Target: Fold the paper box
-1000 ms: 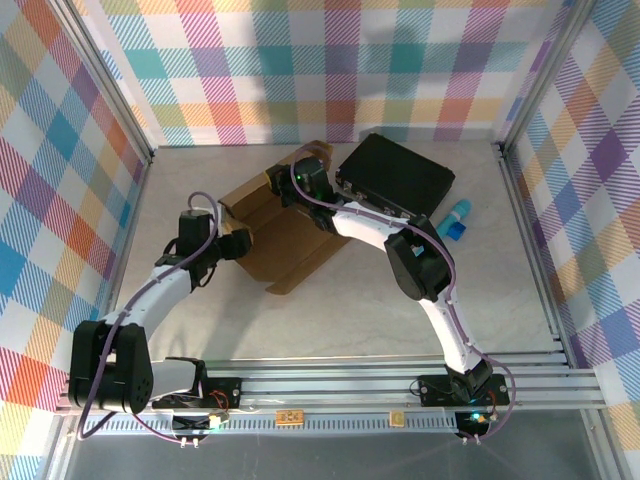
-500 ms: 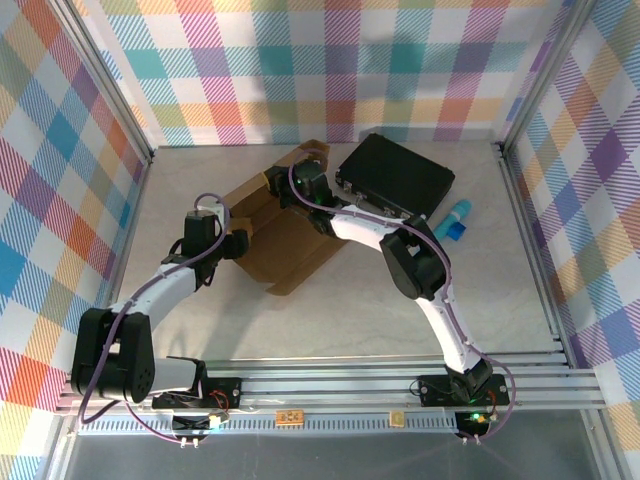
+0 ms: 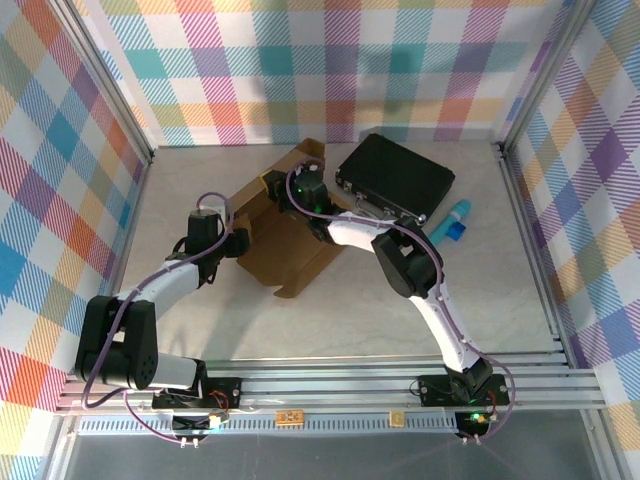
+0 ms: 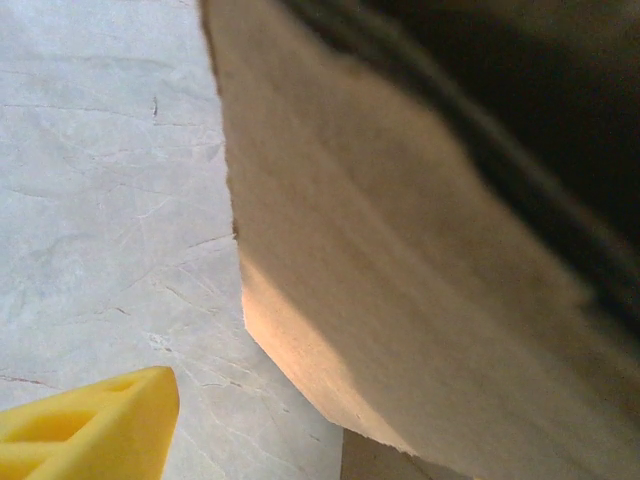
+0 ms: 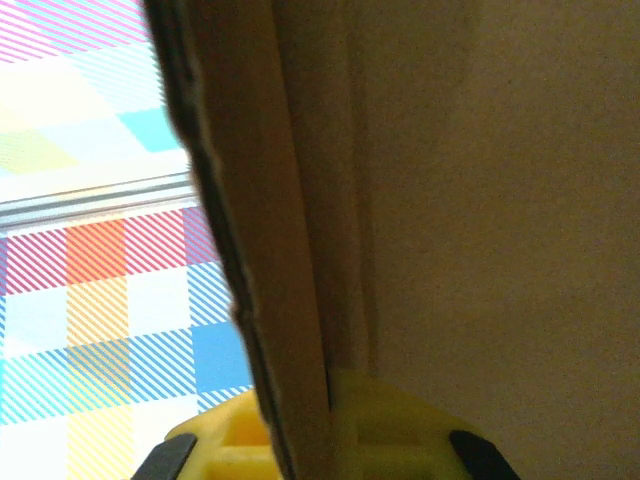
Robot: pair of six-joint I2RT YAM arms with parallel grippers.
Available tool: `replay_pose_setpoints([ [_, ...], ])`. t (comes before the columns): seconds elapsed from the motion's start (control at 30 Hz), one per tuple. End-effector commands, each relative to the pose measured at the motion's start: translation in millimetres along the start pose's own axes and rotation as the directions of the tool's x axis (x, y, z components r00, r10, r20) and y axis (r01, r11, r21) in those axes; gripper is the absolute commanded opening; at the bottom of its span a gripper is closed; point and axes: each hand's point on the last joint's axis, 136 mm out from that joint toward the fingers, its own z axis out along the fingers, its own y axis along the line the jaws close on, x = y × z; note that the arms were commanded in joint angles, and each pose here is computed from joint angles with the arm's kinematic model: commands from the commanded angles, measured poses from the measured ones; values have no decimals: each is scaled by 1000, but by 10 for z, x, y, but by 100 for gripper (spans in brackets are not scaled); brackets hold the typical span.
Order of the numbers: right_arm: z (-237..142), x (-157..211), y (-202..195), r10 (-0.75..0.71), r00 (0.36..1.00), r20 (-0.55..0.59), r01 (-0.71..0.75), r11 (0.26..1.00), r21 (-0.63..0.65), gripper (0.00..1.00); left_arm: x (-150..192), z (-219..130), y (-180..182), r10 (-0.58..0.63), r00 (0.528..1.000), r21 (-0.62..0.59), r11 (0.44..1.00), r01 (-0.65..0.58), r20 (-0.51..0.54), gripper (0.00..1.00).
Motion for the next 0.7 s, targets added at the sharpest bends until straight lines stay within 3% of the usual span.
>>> replay_pose_setpoints([
  [0.0,34,32,-132,-20,1000,-22,20,1000,-19,0,-265,-12,-13,-33,996,-13,999,34,80,73],
  [0.37,61,31,-309,-41,999,-29,40,999,-29,0,-262,-4,79,-48,996,-82,995,54,78,71],
  [0.67,88,30,-328,-23,1000,-22,22,1000,-20,0,-274,59,179,-46,998,-213,976,52,33,60],
])
